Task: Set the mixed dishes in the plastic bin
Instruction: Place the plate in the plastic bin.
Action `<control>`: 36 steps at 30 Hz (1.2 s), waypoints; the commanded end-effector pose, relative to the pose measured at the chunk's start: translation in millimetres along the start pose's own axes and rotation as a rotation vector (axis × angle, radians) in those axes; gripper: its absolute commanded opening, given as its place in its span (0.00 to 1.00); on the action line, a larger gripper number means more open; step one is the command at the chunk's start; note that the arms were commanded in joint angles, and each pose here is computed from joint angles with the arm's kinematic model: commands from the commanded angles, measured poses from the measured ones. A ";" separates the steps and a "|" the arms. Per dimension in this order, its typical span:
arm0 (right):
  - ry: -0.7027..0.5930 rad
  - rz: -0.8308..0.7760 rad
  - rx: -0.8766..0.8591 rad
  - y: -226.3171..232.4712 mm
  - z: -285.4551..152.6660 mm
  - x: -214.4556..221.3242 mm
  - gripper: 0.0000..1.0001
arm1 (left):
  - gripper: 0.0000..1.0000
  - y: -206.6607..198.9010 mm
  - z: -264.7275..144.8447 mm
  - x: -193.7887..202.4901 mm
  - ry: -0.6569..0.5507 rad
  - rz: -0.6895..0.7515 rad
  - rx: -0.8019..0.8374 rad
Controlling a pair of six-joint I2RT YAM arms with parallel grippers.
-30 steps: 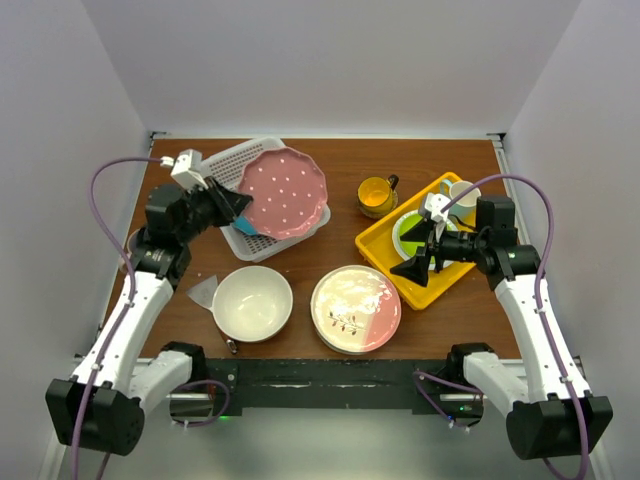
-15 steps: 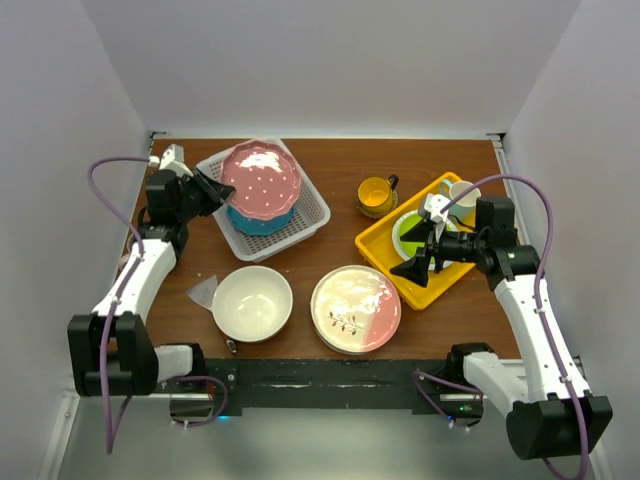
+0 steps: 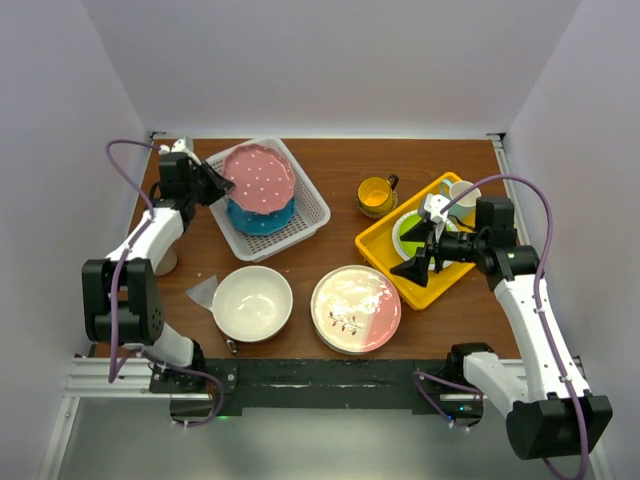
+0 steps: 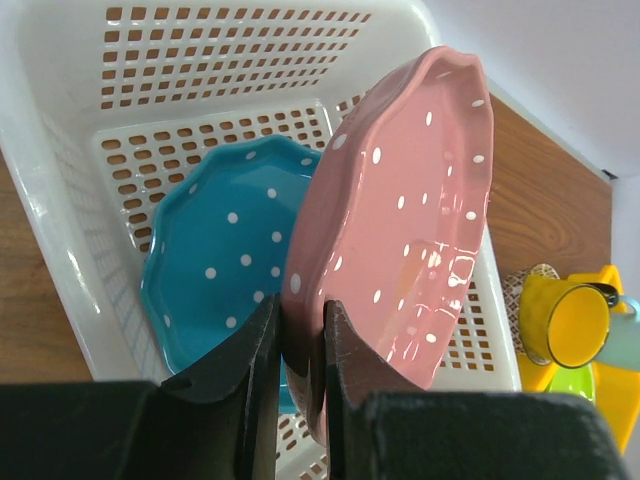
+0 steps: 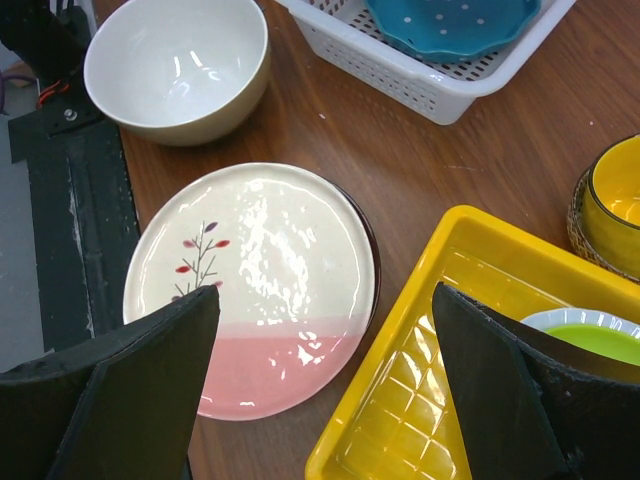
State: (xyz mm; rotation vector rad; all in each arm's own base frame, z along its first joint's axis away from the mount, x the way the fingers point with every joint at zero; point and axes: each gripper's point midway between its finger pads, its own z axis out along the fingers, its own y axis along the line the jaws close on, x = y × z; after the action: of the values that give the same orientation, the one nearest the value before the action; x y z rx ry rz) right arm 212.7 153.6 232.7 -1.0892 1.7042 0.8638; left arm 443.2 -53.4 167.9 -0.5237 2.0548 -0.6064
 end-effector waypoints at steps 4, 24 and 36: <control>-0.011 -0.034 0.010 -4.7 1.0 -1.0 0.92 | 0.00 -34.2 10.9 -46.2 -0.095 0.060 0.120; -0.011 -0.046 0.023 -5.0 -0.9 -2.1 0.92 | 0.15 2.4 46.0 -11.0 0.026 0.069 0.043; -0.012 -0.052 0.029 -4.7 -1.9 -3.0 0.92 | 0.41 42.5 63.6 9.5 0.128 0.110 -0.122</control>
State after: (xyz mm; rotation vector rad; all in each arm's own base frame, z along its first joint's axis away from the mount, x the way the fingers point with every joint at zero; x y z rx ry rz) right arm 214.8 152.8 231.0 -1.0889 1.7032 0.8506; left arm 476.9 -46.3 105.4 -0.4836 2.2329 -0.5218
